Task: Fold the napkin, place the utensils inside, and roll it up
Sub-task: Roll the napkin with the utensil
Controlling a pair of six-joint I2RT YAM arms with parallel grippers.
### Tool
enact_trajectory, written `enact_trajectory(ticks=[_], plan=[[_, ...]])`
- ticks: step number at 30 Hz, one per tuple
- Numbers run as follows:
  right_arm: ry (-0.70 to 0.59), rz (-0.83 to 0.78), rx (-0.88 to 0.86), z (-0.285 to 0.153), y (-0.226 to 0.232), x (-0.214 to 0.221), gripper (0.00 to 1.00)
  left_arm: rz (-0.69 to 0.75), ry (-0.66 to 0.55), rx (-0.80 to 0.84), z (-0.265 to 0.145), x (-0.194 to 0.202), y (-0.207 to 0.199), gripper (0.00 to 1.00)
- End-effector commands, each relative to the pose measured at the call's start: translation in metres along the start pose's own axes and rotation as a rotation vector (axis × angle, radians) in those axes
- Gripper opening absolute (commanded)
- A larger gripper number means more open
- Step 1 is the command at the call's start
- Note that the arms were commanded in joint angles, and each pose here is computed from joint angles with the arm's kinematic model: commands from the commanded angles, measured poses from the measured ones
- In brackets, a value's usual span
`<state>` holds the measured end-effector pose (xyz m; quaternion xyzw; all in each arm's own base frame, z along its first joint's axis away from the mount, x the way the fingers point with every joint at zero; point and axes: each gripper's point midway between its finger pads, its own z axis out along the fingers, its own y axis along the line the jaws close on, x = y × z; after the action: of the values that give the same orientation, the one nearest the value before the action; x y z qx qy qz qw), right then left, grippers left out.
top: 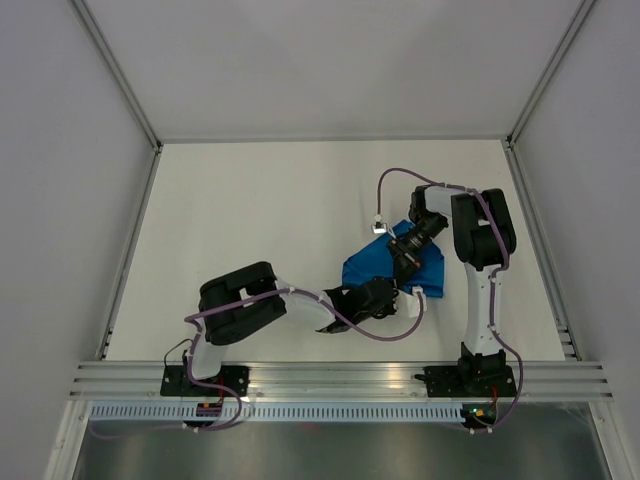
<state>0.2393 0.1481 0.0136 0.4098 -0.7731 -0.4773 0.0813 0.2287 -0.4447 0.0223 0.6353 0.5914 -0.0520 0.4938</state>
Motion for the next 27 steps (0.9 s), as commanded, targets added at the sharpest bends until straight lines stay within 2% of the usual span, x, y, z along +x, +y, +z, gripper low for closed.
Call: enact_trajectory(ticks=[1,2,3,4,10,17,23,27], plan=[[0.012,-0.138,0.178,-0.01,-0.04,-0.004,0.33,-0.067,0.078,0.215,-0.001,0.025,-0.041,0.04],[0.004,-0.141,0.194,-0.012,-0.04,-0.006,0.38,-0.104,0.075,0.248,0.0,0.022,-0.042,0.02],[-0.016,-0.15,0.22,-0.017,-0.042,-0.01,0.46,-0.119,0.079,0.27,0.0,0.022,-0.044,0.02],[-0.033,-0.147,0.244,-0.022,-0.039,-0.014,0.5,-0.132,0.082,0.284,0.0,0.023,-0.045,0.02],[-0.145,-0.181,0.306,-0.055,-0.022,-0.031,0.64,-0.236,0.11,0.396,-0.004,0.026,-0.053,0.02],[-0.314,-0.183,0.432,-0.105,-0.011,-0.049,0.65,-0.409,0.119,0.482,-0.009,0.028,-0.043,0.02],[-0.476,-0.235,0.628,-0.161,-0.005,-0.037,0.64,-0.598,0.248,0.613,-0.009,0.042,-0.037,0.02],[-0.497,-0.326,0.762,-0.168,0.007,-0.022,0.63,-0.68,0.328,0.681,-0.007,0.051,-0.038,0.02]])
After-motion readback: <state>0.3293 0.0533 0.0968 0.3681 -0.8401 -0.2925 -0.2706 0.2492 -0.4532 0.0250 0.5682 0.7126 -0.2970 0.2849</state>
